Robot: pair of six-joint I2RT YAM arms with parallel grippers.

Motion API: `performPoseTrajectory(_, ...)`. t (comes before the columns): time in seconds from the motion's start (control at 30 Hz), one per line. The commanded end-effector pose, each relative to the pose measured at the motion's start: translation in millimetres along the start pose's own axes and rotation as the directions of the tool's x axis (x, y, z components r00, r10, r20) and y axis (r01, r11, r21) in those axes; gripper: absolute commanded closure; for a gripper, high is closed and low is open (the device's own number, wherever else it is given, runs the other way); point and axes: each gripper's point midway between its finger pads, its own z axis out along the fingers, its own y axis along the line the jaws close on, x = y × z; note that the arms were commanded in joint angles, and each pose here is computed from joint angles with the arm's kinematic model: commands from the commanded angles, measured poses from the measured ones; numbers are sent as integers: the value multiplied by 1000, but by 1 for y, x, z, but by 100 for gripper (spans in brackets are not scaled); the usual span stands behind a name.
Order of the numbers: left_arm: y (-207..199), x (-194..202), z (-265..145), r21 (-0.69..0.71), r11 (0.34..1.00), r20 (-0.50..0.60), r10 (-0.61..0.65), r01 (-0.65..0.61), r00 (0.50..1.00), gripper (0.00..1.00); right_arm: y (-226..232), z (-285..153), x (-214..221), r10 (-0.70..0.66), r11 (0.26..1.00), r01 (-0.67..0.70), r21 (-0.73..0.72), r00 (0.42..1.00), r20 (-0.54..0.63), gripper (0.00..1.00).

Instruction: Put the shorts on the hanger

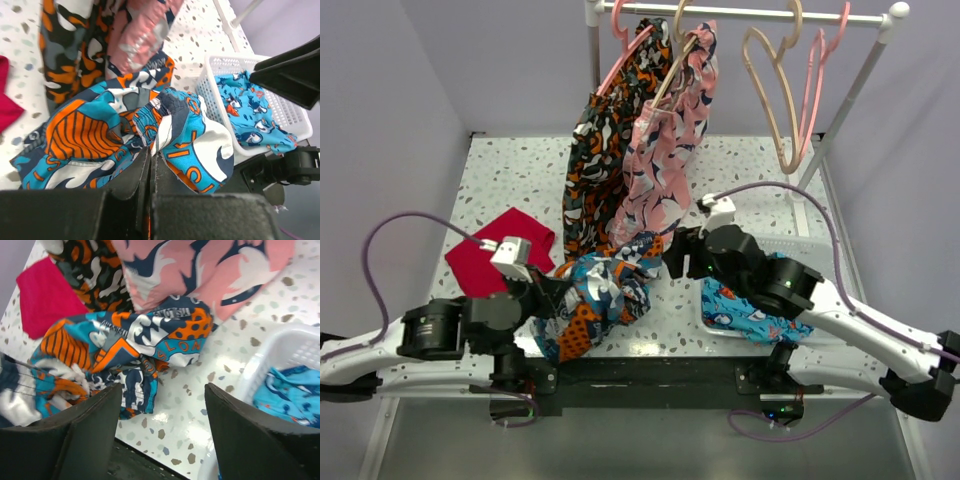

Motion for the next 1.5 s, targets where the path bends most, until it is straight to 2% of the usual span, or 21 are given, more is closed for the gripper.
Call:
performPoseTrajectory(0.0,27,-41,-24,-19,1000,123,13,-11,992,100,38,27,8,-7,991,2,-137,999,-34,33)
performPoseTrajectory(0.13,38,-68,-41,-5,1000,194,-15,16,981,100,55,50,35,-29,981,6,-196,993,-113,34)
performPoseTrajectory(0.3,38,-76,-44,-18,1000,198,14,-10,980,100,74,57,84,-85,951,17,-309,975,-207,38)
performPoseTrajectory(0.47,36,-76,-42,-44,998,191,42,-34,981,100,93,43,108,-133,934,79,-348,982,-136,32)
performPoseTrajectory(0.6,35,-80,-43,-41,999,199,40,-32,979,100,105,49,122,-115,929,68,-364,987,-109,31)
performPoseTrajectory(0.8,34,-84,-44,-44,998,199,44,-36,979,100,109,73,125,-111,948,94,-305,993,-41,30)
performPoseTrajectory(0.93,32,-86,-45,-43,998,198,47,-40,979,100,99,94,121,-119,972,120,-202,993,17,30)
performPoseTrajectory(1.03,31,-87,-46,-42,998,195,51,-44,979,100,89,97,102,-90,989,97,-109,993,75,38)
performPoseTrajectory(1.07,30,-88,-46,-38,998,194,52,-46,980,100,79,96,88,-70,996,76,-42,990,126,50)
performPoseTrajectory(1.13,28,-88,-45,-33,998,194,56,-51,979,100,68,89,72,-61,998,60,11,983,172,67)
performPoseTrajectory(1.17,25,-88,-46,-21,998,190,59,-56,980,100,64,77,46,-35,999,25,43,971,237,89)
performPoseTrajectory(1.2,23,-90,-45,-22,998,191,69,-66,979,100,60,69,33,-33,998,19,59,964,263,99)
performPoseTrajectory(1.23,23,-92,-46,-21,998,194,68,-65,979,100,52,62,26,-73,994,49,98,962,264,100)
performPoseTrajectory(1.27,22,-93,-46,-21,997,195,71,-68,978,100,55,44,-5,-35,996,6,91,947,319,100)
performPoseTrajectory(1.33,18,-90,-43,-20,994,188,108,-106,976,100,43,27,-19,-88,989,48,138,947,309,100)
performPoseTrajectory(1.37,12,-90,-40,-1,995,196,101,-103,975,100,44,7,-45,-54,993,15,114,936,349,100)
performPoseTrajectory(1.43,2,-70,-28,38,981,172,179,-188,969,100,40,-11,-62,-85,992,44,121,931,356,100)
performPoseTrajectory(1.47,-9,-70,-24,70,982,191,161,-177,968,100,42,-27,-83,-58,995,20,102,922,383,100)
